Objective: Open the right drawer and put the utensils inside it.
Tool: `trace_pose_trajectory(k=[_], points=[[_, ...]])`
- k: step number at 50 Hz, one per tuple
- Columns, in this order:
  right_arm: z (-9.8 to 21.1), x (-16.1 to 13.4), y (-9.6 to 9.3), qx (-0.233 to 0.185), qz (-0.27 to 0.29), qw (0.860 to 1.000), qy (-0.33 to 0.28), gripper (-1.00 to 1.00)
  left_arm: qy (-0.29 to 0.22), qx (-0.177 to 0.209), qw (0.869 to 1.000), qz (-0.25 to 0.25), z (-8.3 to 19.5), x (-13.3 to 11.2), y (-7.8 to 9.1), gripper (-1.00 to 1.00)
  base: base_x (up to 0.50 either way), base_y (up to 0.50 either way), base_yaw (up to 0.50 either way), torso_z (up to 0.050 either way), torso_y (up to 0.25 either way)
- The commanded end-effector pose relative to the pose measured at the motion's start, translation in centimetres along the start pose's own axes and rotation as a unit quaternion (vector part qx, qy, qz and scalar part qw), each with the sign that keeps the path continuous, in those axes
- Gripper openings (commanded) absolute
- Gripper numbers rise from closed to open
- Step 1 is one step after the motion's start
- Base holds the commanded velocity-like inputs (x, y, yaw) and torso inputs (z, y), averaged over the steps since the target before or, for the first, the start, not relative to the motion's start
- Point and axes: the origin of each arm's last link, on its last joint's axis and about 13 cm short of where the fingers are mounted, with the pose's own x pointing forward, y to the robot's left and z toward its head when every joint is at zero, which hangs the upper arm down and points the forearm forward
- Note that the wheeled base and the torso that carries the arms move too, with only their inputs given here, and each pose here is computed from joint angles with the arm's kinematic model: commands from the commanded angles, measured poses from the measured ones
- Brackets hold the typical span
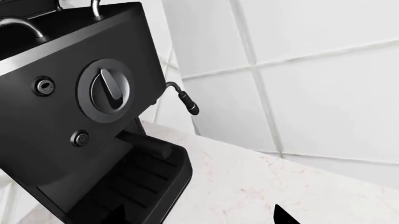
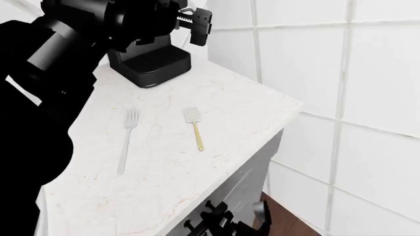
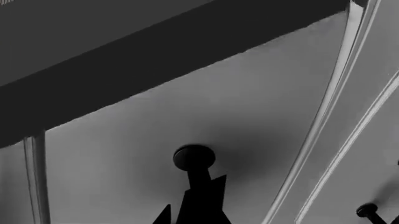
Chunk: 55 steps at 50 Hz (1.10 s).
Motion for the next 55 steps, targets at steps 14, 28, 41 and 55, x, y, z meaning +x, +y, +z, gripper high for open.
trace_pose_trajectory(k=[14, 28, 41, 55], points=[[-3.8, -8.6, -1.1, 0.001, 0.007, 0.996, -0.09, -1.0, 0.008, 0.009, 1.0, -0.021, -0.2, 0.0, 0.1, 1.0, 0.0, 0.0, 0.0, 0.0, 0.001], [-4.4, -9.7, -1.0, -0.025, 0.014, 0.995, -0.095, -1.0, 0.008, 0.007, 1.0, -0.022, -0.3, 0.1, 0.0, 1.0, 0.0, 0.0, 0.0, 0.001, 0.001], [-4.4, -9.7, -1.0, -0.025, 0.014, 0.995, -0.095, -1.0, 0.008, 0.007, 1.0, -0.022, -0.3, 0.1, 0.0, 1.0, 0.0, 0.0, 0.0, 0.001, 0.001], [-10.5, -13.8, -5.4, 0.007, 0.018, 0.998, -0.06, -1.0, 0.007, 0.009, 1.0, -0.021, 0.0, -0.1, 0.3, 1.0, 0.0, 0.0, 0.0, 0.0, 0.001]])
